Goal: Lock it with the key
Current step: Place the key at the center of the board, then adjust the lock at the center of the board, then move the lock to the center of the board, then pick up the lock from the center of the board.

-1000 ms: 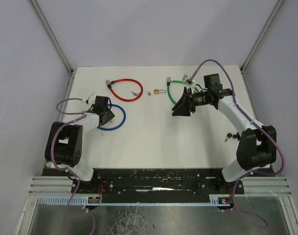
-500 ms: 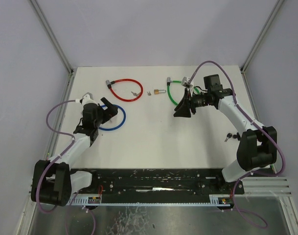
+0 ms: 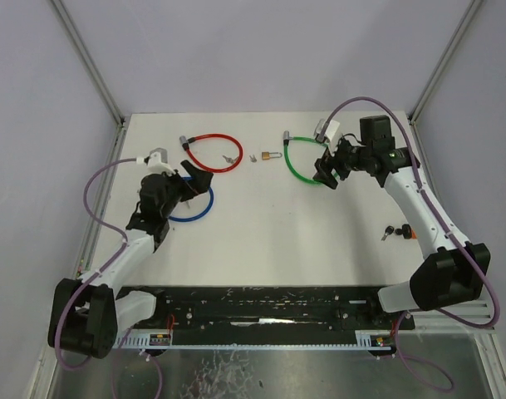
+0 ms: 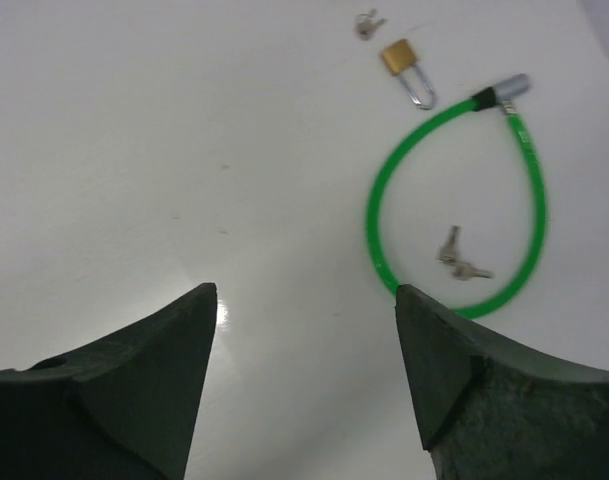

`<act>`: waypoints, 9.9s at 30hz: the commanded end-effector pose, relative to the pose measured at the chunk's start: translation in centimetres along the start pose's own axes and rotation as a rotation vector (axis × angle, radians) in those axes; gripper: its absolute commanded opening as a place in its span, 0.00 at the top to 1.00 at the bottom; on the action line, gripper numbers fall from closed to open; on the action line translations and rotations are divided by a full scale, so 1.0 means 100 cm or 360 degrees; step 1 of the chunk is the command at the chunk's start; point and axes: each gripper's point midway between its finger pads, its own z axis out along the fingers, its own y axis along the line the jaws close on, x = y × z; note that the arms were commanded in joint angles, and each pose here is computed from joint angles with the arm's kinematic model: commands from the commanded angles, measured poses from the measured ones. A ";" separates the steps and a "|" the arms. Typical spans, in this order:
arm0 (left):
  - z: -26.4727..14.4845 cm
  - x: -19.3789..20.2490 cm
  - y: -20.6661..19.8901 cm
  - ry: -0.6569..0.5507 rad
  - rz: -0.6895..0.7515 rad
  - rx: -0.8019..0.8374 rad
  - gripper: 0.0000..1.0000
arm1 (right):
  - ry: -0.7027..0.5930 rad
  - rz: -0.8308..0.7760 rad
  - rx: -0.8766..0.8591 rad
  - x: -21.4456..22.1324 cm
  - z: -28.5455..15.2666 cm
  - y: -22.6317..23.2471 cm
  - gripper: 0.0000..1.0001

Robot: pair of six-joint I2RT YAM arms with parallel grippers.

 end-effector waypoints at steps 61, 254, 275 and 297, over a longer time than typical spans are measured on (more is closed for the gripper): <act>0.002 0.005 -0.019 -0.0077 0.0505 0.0198 0.09 | -0.0187 -0.0254 -0.0312 0.022 0.290 -0.131 0.31; -0.029 0.033 -0.092 0.0248 -0.0030 0.0741 0.02 | 0.0623 0.0016 -0.0295 0.222 -0.003 0.024 0.77; -0.042 0.025 -0.079 0.0071 0.0089 0.0678 0.02 | 0.0695 0.0367 0.0500 0.196 -0.025 -0.012 0.18; -0.044 0.028 -0.075 0.0081 0.0110 0.0662 0.01 | 0.0849 0.0713 0.0456 0.253 0.001 -0.026 0.43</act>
